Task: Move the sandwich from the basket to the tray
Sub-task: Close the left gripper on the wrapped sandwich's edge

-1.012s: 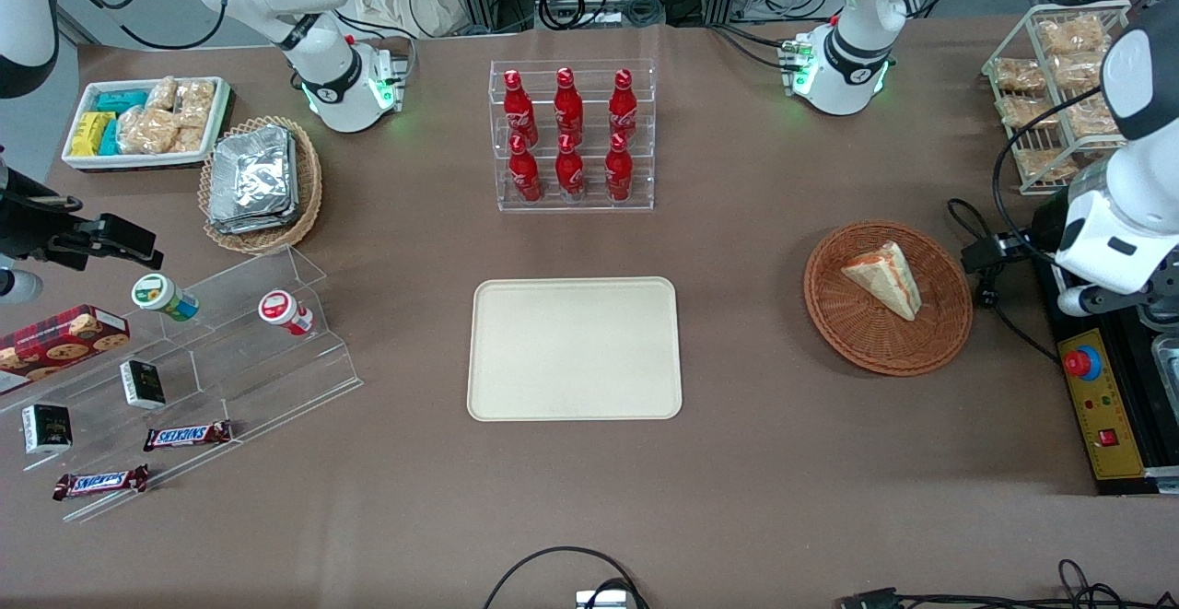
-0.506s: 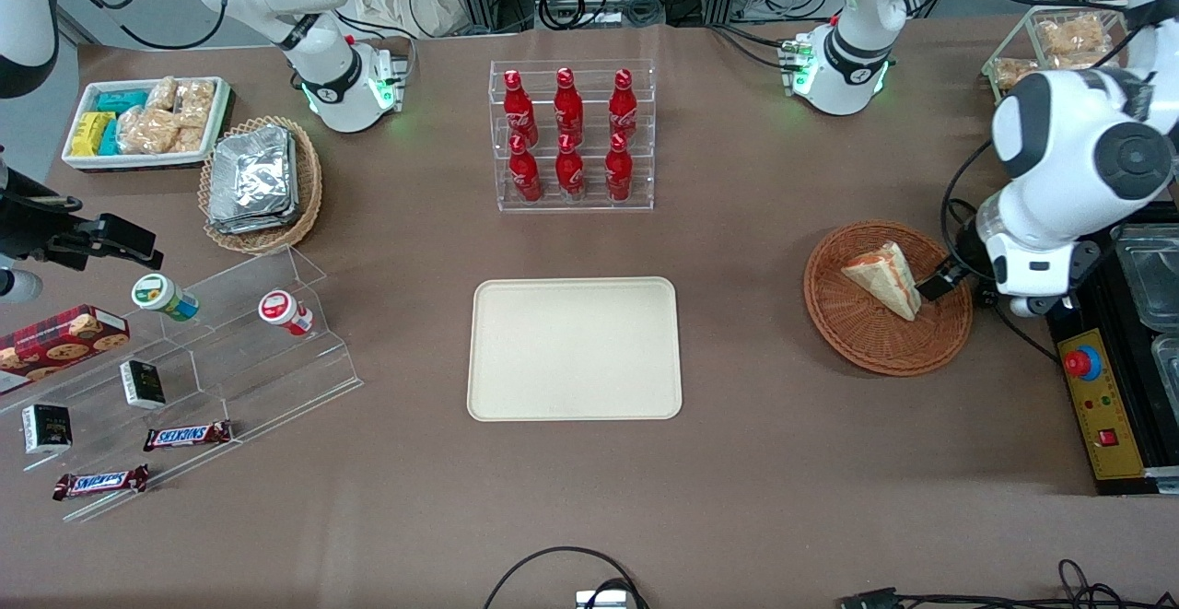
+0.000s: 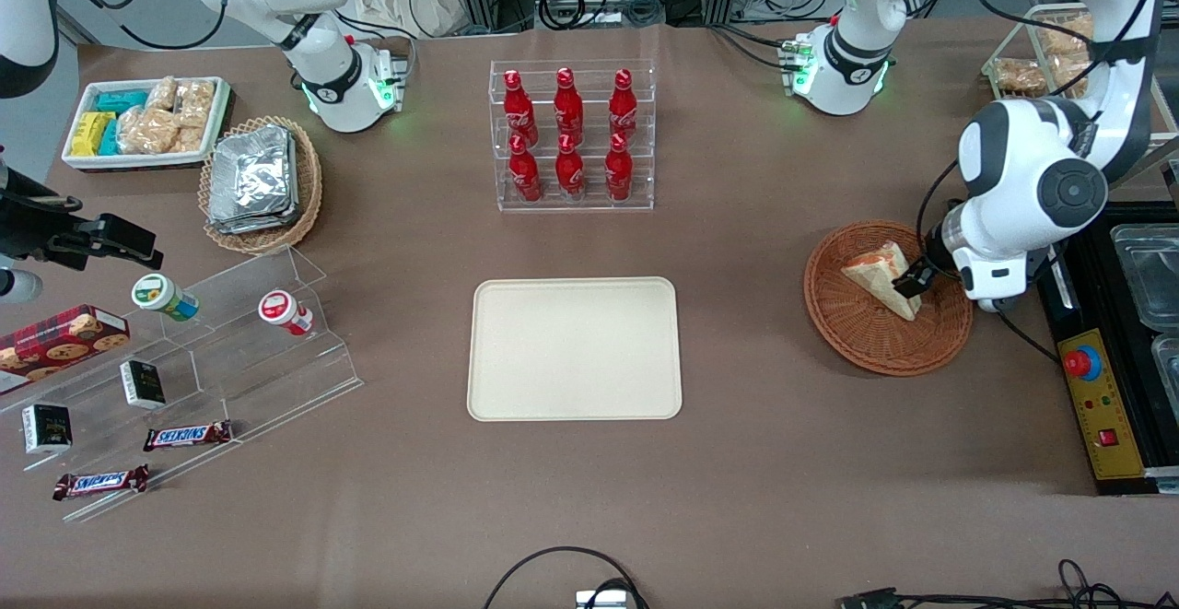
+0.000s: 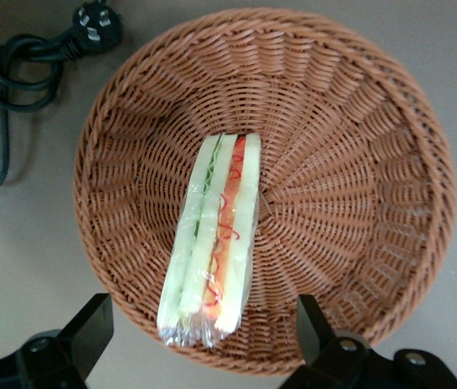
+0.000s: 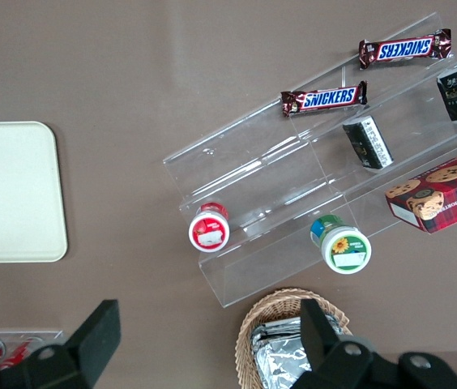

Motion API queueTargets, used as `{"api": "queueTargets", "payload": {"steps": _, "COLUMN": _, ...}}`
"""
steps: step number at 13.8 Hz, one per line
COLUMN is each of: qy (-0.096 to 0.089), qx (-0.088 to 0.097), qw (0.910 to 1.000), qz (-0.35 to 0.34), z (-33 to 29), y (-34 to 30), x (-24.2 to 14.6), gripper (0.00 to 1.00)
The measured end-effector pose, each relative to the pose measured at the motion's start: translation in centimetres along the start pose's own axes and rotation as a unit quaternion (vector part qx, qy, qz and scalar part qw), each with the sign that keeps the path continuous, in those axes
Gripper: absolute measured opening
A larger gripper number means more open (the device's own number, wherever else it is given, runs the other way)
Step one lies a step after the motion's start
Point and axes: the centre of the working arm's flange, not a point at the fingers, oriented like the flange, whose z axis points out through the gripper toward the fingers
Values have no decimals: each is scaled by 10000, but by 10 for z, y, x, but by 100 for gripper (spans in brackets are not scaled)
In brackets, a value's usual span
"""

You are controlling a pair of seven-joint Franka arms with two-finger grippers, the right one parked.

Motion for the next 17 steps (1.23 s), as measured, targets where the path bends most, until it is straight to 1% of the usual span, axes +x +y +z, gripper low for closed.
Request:
{"api": "queueTargets", "payload": {"steps": 3, "qy": -43, "qx": 15, "qw": 10000, "qz": -54, "z": 34, "y": -12, "x": -4, "gripper": 100}}
{"api": "queueTargets", "payload": {"steps": 6, "qy": -30, "qx": -62, "qw": 9998, "qz": -162, "z": 66, "y": -29, "x": -5, "gripper": 100}}
{"api": "queueTargets", "payload": {"steps": 9, "qy": -92, "qx": -55, "qw": 9997, "qz": -229, "z": 86, "y": -31, "x": -6, "gripper": 100}}
{"api": "queueTargets", "payload": {"steps": 10, "qy": -81, "qx": -73, "qw": 9995, "qz": -309, "z": 86, "y": -30, "x": -5, "gripper": 93}}
{"api": "queueTargets", "payload": {"steps": 11, "qy": -64, "qx": -94, "qw": 9992, "qz": -384, "z": 84, "y": -29, "x": -4, "gripper": 85}}
{"api": "queueTargets", "payload": {"steps": 12, "qy": -50, "qx": -112, "qw": 9989, "qz": -450, "z": 82, "y": -27, "x": -4, "gripper": 85}}
{"api": "queueTargets", "payload": {"steps": 13, "qy": -36, "qx": -130, "qw": 9987, "qz": -492, "z": 80, "y": -25, "x": -4, "gripper": 76}}
{"api": "queueTargets", "payload": {"steps": 14, "qy": -26, "qx": -143, "qw": 9986, "qz": -505, "z": 79, "y": -24, "x": -4, "gripper": 63}}
{"api": "queueTargets", "payload": {"steps": 16, "qy": -18, "qx": -153, "qw": 9986, "qz": -506, "z": 78, "y": -23, "x": -4, "gripper": 42}}
{"api": "queueTargets", "payload": {"steps": 17, "qy": -8, "qx": -165, "qw": 9986, "qz": -499, "z": 77, "y": -22, "x": -3, "gripper": 36}}
